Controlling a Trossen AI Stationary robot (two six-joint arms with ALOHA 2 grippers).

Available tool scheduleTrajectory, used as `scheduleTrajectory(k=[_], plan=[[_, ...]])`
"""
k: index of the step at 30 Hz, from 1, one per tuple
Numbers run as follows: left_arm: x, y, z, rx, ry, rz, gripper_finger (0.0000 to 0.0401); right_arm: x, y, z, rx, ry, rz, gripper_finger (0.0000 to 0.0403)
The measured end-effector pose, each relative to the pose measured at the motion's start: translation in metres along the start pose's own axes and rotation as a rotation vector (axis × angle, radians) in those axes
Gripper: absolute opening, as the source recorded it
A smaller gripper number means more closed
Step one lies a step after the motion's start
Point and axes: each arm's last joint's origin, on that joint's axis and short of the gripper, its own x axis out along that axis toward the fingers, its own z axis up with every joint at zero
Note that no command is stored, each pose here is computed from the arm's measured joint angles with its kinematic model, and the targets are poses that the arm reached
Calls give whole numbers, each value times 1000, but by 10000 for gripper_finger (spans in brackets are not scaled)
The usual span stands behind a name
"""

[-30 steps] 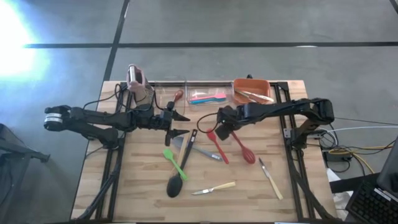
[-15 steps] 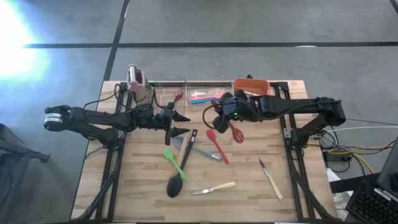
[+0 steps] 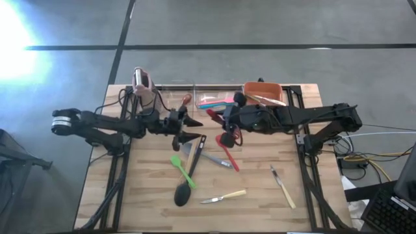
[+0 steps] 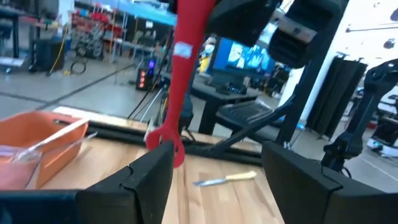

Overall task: Pick & Place Kitchen Items
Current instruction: Put the red serving spoon into the left transparent bin

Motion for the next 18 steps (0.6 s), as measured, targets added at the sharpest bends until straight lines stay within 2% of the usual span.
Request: scheduleTrajectory(k=[6, 10, 15, 18], plan=[[18, 5, -7, 121, -74, -46, 245, -3, 8, 9, 12, -93, 99, 77], [32, 9, -9, 161, -76, -49, 245, -5, 11, 11, 3, -107, 113, 77], [41, 8, 0, 121, -71, -71, 245, -7, 16, 10, -25, -111, 128, 77], [45, 9, 9, -43, -38, -60, 245, -9, 20, 10, -61, -114, 140, 77]])
